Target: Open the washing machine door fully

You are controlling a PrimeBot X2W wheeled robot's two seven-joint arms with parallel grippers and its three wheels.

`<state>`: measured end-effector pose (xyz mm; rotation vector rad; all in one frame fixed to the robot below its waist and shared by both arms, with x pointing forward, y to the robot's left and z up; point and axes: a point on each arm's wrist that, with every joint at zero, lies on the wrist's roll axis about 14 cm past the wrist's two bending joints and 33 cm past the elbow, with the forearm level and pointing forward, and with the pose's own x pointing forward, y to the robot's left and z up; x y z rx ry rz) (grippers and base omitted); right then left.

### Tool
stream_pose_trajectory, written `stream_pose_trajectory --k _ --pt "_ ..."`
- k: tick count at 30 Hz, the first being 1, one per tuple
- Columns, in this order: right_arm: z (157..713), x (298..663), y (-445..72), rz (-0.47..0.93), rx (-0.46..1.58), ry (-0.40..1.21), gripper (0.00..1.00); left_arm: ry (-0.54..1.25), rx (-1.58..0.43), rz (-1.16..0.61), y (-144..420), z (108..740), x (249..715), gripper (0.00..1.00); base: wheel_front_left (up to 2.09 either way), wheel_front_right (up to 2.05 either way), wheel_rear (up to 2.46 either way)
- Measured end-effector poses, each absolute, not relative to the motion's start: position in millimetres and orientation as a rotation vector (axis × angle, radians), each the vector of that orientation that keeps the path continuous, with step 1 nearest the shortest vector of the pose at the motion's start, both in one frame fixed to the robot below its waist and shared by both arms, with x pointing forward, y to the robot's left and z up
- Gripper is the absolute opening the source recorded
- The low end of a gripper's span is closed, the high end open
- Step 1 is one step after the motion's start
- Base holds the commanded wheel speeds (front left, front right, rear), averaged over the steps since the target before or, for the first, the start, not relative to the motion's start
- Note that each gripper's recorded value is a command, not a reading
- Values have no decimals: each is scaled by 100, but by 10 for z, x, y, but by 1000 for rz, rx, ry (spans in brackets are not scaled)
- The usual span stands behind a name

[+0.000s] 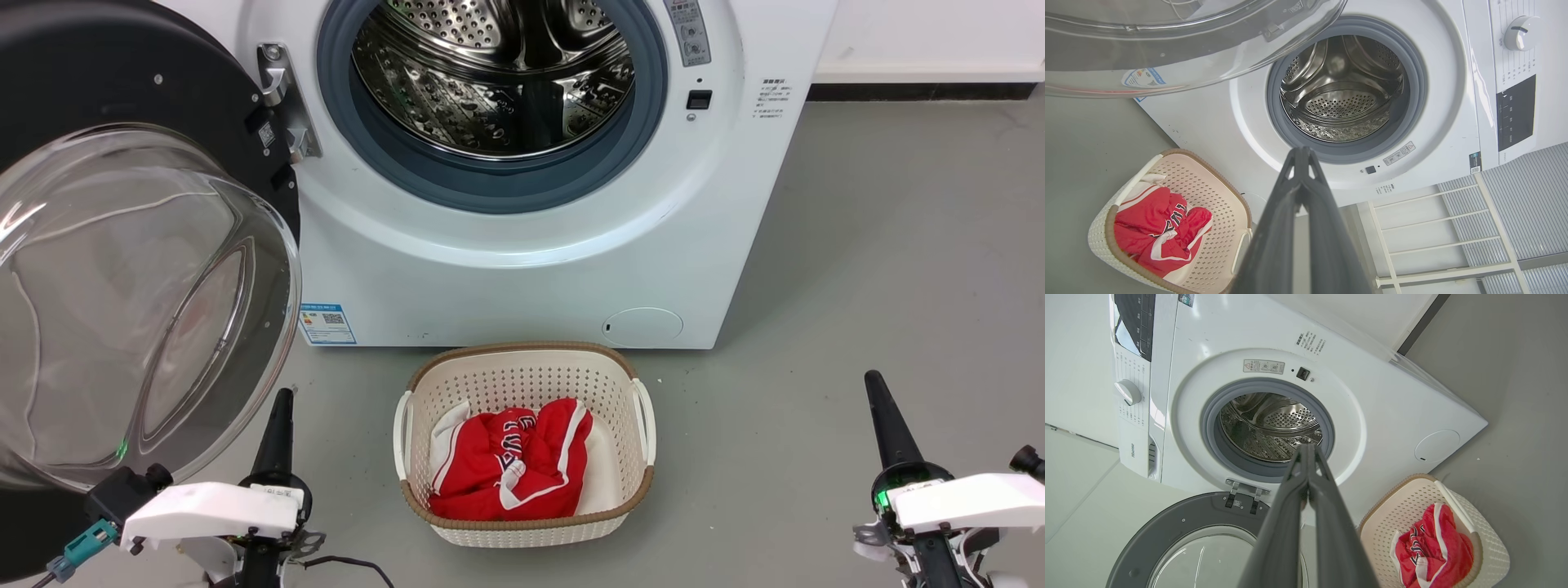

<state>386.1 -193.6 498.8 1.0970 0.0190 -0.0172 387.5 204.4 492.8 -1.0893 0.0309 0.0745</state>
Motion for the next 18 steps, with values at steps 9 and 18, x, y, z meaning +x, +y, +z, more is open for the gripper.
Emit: stream_pose_trajectory --k 9,18 --pt "4967 3854 -1947 -23 1190 27 0 35 -1184 71 2038 4926 3871 0 0 0 0" --pt "4997 3872 -1958 -19 1290 22 0 29 -1288 59 2034 4949 3874 0 0 0 0"
